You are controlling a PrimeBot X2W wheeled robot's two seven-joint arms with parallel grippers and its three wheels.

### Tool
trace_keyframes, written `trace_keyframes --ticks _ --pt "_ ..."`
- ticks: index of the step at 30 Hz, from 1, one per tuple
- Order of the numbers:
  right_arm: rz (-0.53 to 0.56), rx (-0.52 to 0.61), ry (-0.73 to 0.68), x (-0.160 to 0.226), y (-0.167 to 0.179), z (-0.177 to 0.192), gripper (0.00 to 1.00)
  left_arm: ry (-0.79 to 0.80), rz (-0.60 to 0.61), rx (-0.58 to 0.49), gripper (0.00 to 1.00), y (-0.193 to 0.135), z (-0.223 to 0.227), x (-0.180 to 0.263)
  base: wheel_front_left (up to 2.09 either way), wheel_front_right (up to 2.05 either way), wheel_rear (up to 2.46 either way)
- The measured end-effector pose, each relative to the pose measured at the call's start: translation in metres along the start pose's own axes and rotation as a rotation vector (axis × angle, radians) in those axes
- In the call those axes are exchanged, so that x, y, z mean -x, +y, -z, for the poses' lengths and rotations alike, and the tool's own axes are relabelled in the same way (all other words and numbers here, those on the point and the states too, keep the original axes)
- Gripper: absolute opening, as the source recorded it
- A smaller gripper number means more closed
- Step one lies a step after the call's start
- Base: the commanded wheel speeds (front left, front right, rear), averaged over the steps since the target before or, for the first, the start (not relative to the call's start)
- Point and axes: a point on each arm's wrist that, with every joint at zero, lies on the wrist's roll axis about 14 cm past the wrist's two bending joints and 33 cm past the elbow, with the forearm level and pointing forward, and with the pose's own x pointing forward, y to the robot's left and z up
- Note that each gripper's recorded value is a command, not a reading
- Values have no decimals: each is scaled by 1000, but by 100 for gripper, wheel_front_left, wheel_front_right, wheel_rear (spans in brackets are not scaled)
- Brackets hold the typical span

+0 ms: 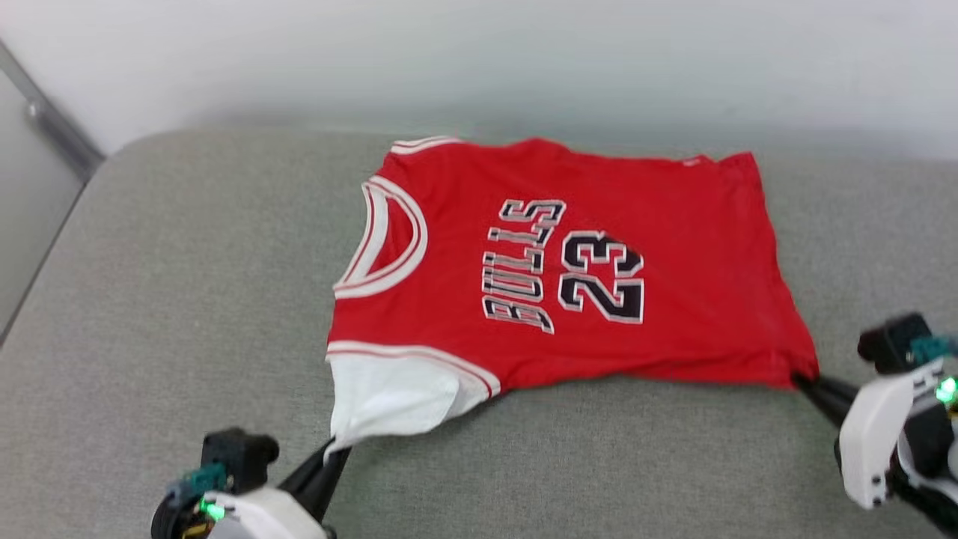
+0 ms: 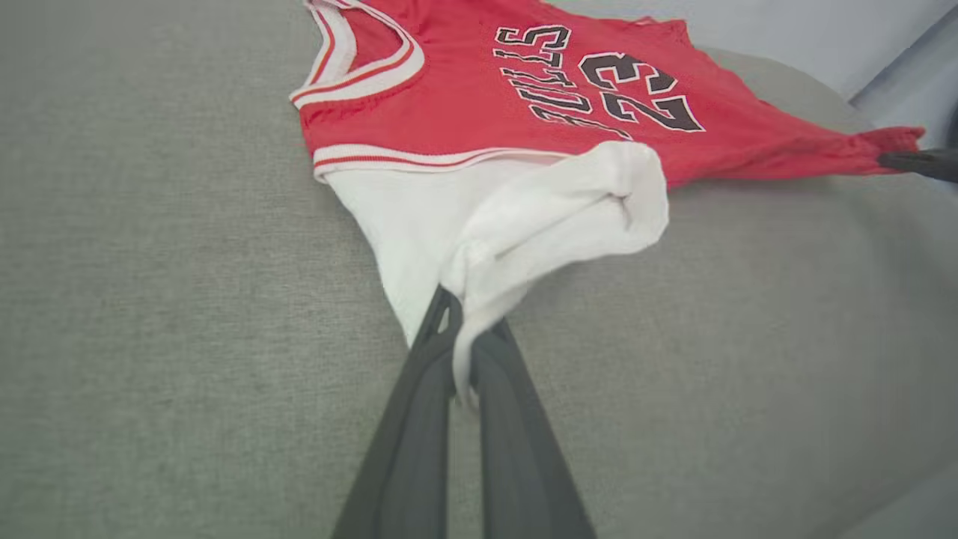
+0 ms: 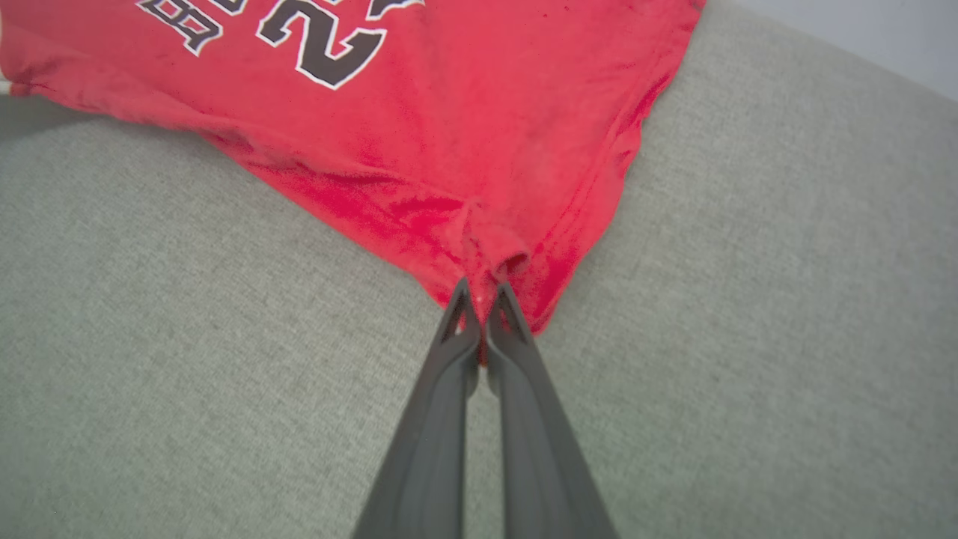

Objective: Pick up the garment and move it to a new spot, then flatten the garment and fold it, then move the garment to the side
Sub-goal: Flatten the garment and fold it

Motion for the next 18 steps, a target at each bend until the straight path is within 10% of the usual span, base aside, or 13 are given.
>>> trace_keyframes --ticks 18 --pt "-5 -143 118 72 36 85 0 162 -93 150 0 -20 71 87 0 0 0"
